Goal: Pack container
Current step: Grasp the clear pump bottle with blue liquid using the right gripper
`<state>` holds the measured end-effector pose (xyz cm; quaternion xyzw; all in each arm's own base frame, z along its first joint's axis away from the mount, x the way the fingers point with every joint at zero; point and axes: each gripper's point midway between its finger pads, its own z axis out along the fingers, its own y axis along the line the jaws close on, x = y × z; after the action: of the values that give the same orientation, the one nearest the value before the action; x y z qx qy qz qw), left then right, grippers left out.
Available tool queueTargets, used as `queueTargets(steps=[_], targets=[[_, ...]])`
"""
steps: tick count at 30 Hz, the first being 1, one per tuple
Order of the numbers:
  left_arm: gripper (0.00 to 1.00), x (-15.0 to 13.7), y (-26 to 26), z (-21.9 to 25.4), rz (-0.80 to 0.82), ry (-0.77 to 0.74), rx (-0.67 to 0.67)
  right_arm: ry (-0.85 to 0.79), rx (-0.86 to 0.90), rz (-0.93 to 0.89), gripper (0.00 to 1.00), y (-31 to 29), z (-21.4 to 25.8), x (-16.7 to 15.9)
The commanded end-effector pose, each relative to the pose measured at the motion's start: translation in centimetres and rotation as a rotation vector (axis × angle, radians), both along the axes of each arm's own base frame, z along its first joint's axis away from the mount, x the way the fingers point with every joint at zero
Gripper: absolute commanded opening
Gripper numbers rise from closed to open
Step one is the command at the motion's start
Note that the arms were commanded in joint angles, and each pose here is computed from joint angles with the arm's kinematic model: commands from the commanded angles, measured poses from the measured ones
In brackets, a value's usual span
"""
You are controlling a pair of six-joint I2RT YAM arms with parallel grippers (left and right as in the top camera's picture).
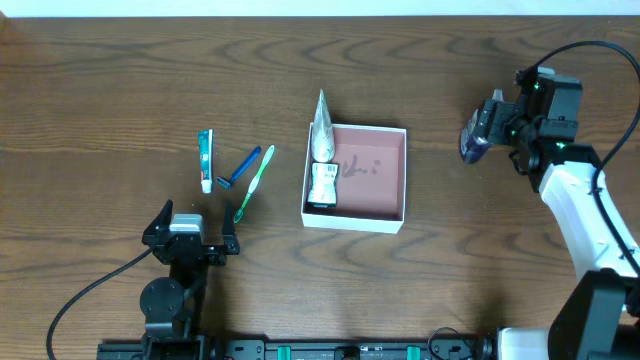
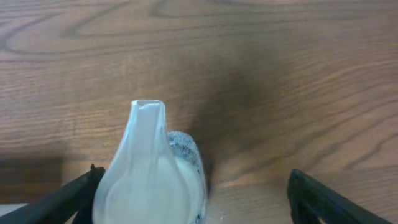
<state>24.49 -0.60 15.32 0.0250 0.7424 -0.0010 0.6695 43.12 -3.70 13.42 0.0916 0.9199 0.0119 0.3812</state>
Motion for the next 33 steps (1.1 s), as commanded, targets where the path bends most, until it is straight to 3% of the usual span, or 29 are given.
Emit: queueTargets(steps=[1, 10, 15, 19, 33], targets=[[0.98, -0.1, 0.0, -1.5, -0.002, 0.046, 0.004, 0.009, -0.014, 0.016, 0.86, -0.2, -0.8, 0.7], [0.98, -0.1, 0.0, -1.5, -0.002, 0.046, 0.004, 0.002, -0.006, 0.026, 0.57, 0.0, -1.0, 1.1], [0.98, -0.1, 0.0, -1.5, -0.002, 0.046, 0.004, 0.002, -0.008, 0.028, 0.49, 0.0, -0.9, 1.1], [0.98, -0.1, 0.0, -1.5, -0.002, 0.046, 0.004, -0.001, -0.006, 0.03, 0.37, 0.0, -0.6, 1.2], [0.98, -0.1, 0.0, -1.5, -0.002, 0.046, 0.004, -0.011, 0.014, 0.052, 0.36, 0.5, 1.3, 1.8]])
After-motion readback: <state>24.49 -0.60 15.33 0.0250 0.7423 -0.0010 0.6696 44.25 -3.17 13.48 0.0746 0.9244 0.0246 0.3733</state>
